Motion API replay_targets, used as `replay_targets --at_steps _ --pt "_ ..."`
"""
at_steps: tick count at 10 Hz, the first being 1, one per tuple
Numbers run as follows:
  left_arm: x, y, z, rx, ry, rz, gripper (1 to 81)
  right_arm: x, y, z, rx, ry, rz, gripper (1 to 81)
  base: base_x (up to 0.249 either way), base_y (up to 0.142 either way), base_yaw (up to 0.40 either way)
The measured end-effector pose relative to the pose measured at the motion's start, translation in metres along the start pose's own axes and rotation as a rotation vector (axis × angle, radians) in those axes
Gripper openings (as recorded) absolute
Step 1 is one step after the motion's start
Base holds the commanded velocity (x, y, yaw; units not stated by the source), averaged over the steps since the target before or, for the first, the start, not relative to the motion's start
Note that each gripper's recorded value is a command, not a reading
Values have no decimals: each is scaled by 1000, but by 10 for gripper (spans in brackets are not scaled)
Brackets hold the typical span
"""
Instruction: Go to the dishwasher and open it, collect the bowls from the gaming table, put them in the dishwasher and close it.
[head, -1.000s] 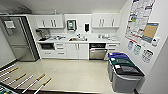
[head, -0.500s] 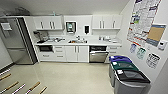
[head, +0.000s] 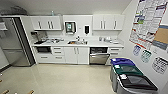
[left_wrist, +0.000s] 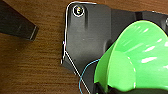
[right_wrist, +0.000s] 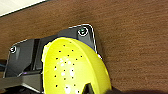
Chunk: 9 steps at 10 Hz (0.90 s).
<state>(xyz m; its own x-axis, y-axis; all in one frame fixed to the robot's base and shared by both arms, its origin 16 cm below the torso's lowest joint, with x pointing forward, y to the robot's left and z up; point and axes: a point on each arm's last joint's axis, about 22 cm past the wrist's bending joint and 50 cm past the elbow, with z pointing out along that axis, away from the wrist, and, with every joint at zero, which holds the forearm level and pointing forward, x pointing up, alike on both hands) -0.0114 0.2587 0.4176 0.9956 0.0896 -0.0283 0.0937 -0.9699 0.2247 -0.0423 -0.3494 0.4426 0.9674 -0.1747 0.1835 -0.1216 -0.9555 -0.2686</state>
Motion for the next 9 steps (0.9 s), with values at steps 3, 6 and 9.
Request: replay_targets --at_steps 3,6,9 --pt "0 -1 0 1 -1 0 10 0 -1 0 1 0 -1 10 249 0 0" --pt "1 -6 -1 7 1 0 10 -2 -6 2 9 -1 0 10 230 -90 0" --pt "1 0 0 0 0 0 10 2 0 1 2 1 -4 10 209 -98 0"
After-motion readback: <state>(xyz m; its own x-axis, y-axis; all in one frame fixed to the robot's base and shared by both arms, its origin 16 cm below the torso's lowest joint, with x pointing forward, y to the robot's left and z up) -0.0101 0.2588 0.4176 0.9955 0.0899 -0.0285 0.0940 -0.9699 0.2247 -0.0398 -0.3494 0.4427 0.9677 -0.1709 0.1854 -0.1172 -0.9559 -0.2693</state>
